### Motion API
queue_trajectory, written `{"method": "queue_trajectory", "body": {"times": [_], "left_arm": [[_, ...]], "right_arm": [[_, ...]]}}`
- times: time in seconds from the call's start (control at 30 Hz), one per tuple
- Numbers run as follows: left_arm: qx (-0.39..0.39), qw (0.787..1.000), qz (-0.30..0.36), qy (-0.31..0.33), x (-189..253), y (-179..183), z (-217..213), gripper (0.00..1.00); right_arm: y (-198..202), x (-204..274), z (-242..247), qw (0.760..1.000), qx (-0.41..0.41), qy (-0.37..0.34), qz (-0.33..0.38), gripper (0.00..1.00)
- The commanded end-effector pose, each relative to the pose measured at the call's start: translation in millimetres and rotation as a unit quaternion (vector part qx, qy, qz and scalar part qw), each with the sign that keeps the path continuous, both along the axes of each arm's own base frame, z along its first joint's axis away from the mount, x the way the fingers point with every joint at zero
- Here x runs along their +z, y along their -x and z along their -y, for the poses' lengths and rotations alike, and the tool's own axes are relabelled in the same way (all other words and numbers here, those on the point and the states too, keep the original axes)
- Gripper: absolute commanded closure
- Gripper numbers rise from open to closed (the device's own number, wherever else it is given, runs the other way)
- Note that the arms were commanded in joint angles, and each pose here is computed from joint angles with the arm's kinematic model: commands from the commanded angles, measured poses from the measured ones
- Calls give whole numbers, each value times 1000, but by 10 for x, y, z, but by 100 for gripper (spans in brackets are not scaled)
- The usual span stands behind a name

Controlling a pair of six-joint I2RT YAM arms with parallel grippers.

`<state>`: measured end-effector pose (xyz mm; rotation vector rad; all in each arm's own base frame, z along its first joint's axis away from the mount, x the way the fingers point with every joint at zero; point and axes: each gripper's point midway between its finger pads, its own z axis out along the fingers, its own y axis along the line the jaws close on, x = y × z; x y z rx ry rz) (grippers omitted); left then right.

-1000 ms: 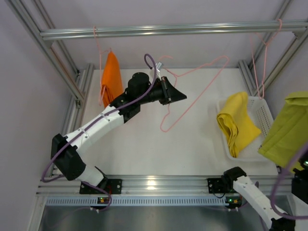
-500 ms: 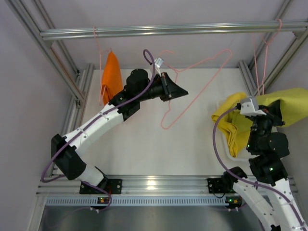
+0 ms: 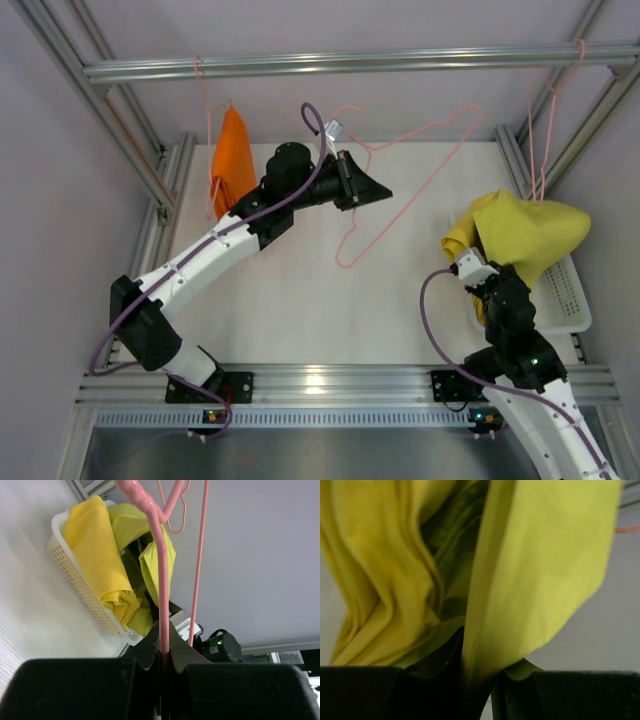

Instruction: Remove the trousers from the hanger

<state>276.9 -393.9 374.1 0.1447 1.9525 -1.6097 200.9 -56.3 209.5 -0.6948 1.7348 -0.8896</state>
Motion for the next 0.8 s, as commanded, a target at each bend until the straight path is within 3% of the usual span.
{"method": "queue_trajectory", "body": {"times": [0.0,0.1,0.13,0.17,0.23,0.3,0.43,0.47,0.57,0.67,0.77], "left_arm": [[-1,999,36,31,321,-6,-1,100],[-1,999,40,27,325,2,-15,100],[-1,999,43,26,337,12,-25,100],[0,999,46,23,319,7,-30,100],[1,998,51,22,326,16,-43,100],[1,999,50,19,293,13,-42,100],[7,998,53,14,264,-4,-56,100],[9,998,53,13,256,-10,-57,100],[16,998,52,6,240,-17,-77,100],[34,998,49,-9,208,-53,-120,100],[40,998,42,-22,135,-49,-128,100]], "right_arm": [[-74,-368,-223,997,42,-37,-52,77],[-153,-516,-295,995,48,-41,-83,65],[-169,-542,-317,994,50,-42,-92,48],[-169,-515,-334,993,55,-44,-93,39],[-136,-462,-383,991,69,-58,-95,23],[-99,-183,-459,989,89,-91,-71,16],[74,478,-674,973,149,-173,-30,10],[163,847,-717,965,172,-197,7,10],[380,1341,-894,938,233,-253,43,10],[432,1647,-965,922,245,-294,56,11],[272,1606,-994,923,214,-319,29,20]]}}
